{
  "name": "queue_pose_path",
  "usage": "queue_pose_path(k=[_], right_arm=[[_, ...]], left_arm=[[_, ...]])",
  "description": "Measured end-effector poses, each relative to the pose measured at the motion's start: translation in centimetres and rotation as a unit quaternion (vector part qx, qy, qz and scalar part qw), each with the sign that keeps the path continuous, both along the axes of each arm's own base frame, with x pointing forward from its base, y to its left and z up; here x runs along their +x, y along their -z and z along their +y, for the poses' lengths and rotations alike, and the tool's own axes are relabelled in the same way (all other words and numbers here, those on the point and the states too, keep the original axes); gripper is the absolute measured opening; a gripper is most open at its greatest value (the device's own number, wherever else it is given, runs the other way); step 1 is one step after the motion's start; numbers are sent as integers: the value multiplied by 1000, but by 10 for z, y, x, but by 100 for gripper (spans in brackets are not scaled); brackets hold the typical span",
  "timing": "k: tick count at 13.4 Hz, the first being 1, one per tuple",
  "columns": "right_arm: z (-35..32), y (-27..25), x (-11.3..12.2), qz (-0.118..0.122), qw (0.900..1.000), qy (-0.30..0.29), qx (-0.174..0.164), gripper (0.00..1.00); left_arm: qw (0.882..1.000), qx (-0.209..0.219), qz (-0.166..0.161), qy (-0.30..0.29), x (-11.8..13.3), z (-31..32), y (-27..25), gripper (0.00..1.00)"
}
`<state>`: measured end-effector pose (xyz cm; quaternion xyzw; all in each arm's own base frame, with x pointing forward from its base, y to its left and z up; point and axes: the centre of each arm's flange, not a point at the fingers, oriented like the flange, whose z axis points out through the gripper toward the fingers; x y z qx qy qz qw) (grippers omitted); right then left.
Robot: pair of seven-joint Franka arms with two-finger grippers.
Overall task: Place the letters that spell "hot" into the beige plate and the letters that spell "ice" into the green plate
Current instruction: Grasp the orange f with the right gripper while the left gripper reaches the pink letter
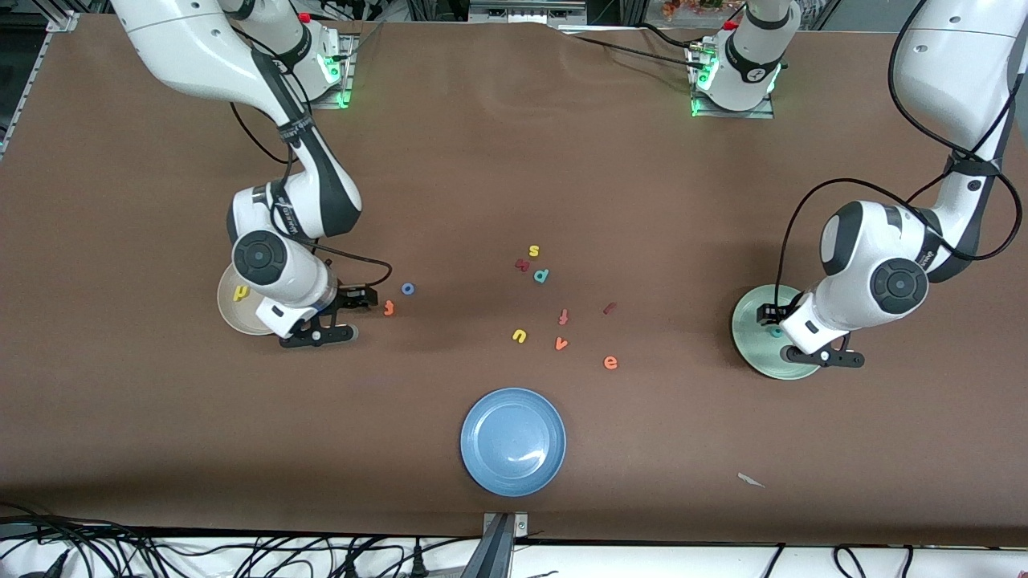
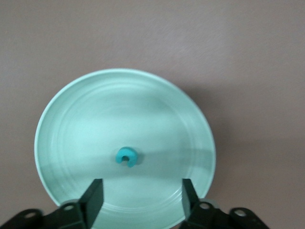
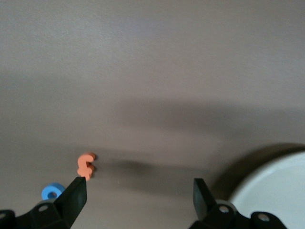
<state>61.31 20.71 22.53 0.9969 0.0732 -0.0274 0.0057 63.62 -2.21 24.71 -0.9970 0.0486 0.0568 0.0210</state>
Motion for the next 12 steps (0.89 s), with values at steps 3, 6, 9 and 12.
queue_pose_path(k=[3, 6, 9, 12], right_arm=[[33, 17, -9, -10, 1000, 2, 6, 99], [56, 33, -18, -16, 1000, -5, 10, 98], [56, 45, -20, -14, 1000, -6, 9, 87], [55, 51, -20, -14, 1000, -6, 9, 63]], left_arm=[[1000, -6, -14, 24, 2, -62, -12, 100], [998, -4, -15, 60, -14, -146, -12, 100], [996, -6, -15, 90, -25, -188, -11, 100], [993, -8, -16, 117, -35, -222, -10, 100]])
